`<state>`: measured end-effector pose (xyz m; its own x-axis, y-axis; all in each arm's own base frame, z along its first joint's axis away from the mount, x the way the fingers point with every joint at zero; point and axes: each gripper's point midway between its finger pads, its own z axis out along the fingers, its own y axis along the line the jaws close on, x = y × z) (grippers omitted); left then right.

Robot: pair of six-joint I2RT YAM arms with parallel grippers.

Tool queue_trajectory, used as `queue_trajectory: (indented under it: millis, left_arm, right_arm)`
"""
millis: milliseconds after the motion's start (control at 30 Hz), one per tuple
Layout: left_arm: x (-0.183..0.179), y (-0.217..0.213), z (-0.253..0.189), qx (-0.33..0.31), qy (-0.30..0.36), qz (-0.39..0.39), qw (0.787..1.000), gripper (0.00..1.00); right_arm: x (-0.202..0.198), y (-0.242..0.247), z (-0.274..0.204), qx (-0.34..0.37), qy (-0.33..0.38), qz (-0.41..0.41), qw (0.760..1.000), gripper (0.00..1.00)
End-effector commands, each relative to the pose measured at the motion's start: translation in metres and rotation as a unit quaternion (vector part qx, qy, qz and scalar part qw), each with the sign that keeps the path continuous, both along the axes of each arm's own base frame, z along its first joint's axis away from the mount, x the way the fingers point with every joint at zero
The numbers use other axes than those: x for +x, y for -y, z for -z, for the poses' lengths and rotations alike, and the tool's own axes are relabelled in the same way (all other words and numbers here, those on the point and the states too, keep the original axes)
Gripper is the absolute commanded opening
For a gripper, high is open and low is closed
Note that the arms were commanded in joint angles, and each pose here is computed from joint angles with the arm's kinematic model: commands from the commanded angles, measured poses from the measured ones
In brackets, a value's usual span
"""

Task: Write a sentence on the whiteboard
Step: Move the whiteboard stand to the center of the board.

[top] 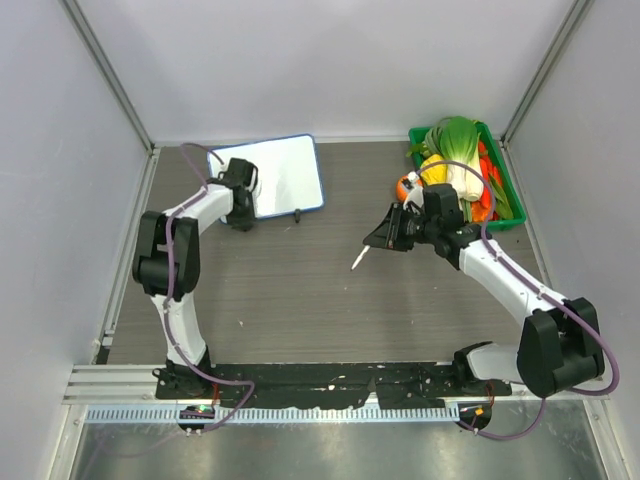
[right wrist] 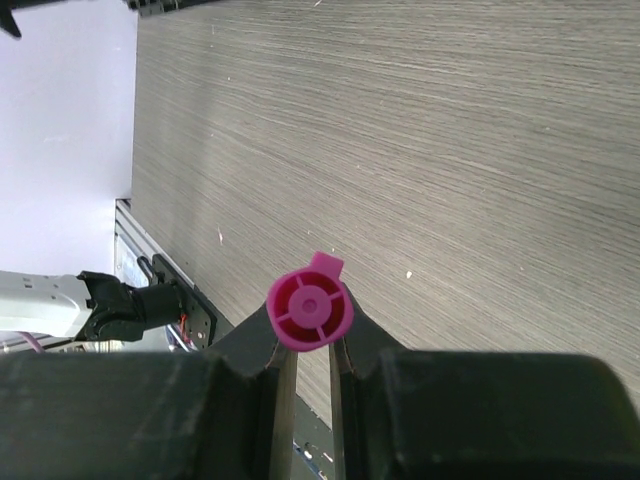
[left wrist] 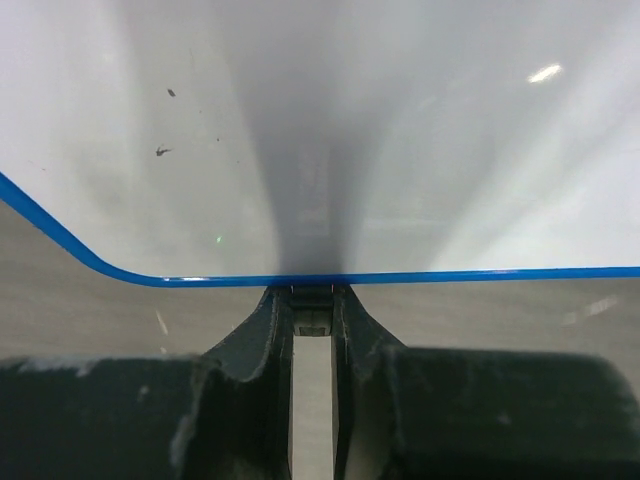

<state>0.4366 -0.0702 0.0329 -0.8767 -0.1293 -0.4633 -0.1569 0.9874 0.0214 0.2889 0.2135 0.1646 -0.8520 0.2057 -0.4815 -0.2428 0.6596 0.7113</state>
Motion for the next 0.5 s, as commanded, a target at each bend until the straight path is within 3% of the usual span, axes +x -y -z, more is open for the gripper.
queue_trajectory:
  millis: [0, 467]
  left_arm:
    - [-0.029, 0.027, -0.029, -0.031, 0.025, 0.000, 0.999, 0.00]
    - [-0.145, 0.114, -0.014, -0.074, 0.010, 0.006, 0.997, 0.00]
  right_arm:
    - [-0.003, -0.001, -0.020, 0.019, 0.031, -0.003, 0.999, 0.01]
    - [-0.019, 0.007, -0.030, 0.024, 0.050, 0.007, 0.998, 0.01]
